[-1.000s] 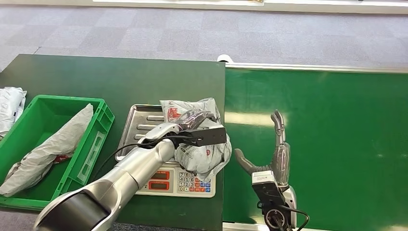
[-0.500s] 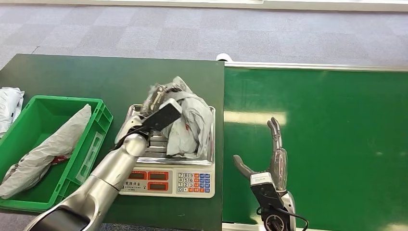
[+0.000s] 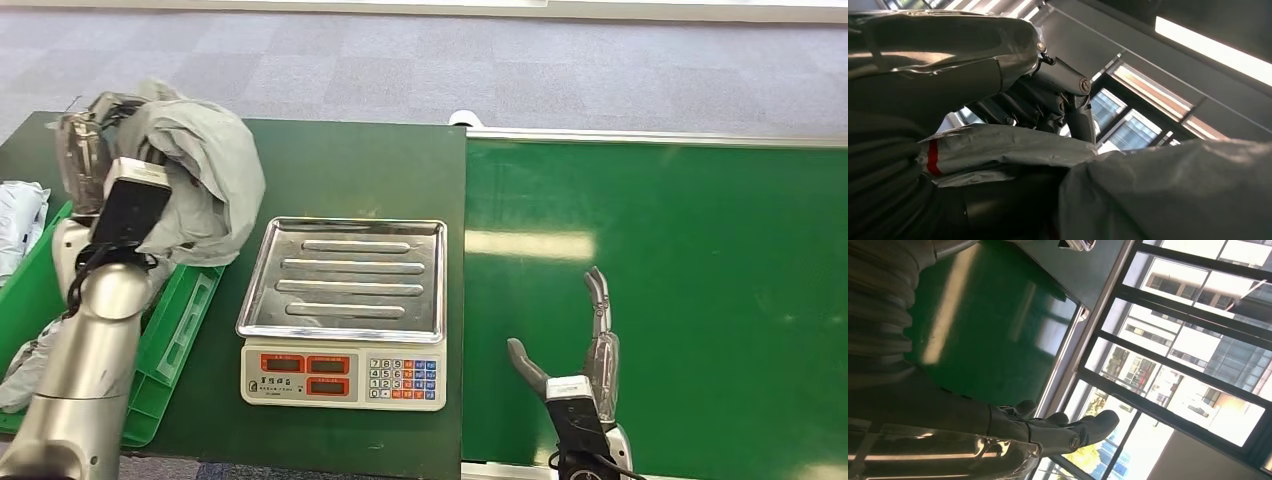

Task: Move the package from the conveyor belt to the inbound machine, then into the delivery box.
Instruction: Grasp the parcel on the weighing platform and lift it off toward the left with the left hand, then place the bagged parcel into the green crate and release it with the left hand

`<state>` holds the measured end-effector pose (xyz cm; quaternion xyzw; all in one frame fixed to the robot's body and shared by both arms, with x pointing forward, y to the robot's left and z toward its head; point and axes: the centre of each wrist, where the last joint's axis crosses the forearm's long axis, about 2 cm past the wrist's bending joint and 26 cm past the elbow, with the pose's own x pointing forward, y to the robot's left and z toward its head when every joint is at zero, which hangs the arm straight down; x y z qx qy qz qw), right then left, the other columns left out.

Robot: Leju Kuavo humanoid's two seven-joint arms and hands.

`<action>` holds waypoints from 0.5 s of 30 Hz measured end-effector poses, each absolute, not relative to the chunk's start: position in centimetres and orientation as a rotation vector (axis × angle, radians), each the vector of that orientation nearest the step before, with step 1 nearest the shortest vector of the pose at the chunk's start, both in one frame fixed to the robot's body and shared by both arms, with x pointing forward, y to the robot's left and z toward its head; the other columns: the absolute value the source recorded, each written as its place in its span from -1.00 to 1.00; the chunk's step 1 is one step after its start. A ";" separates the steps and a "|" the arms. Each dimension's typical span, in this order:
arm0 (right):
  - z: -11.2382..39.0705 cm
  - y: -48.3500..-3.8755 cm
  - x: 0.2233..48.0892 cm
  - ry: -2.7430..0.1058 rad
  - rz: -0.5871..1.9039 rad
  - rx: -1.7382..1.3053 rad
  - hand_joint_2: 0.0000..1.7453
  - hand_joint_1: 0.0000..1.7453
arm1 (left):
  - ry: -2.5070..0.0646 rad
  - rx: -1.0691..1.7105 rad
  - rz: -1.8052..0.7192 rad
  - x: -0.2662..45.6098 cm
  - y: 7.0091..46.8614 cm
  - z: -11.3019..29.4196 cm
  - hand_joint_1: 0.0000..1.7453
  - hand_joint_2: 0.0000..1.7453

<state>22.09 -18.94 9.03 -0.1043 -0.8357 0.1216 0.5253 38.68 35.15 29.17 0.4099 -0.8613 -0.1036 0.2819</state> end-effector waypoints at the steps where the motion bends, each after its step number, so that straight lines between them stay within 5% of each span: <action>1: 9.0 -19.1 21.9 -1.995 0.283 -0.247 1.00 -1.00 | -2.269 1.155 -0.265 38.5 37.4 29.1 0.92 1.00; 7: 8.7 -19.5 21.3 -1.984 0.257 -0.248 1.00 -1.00 | -2.074 1.398 -0.160 36.5 48.1 28.7 0.92 1.00; 15: 8.9 -19.4 21.3 -1.987 0.239 -0.248 1.00 -1.00 | -2.000 1.463 -0.127 35.6 50.7 28.4 0.88 1.00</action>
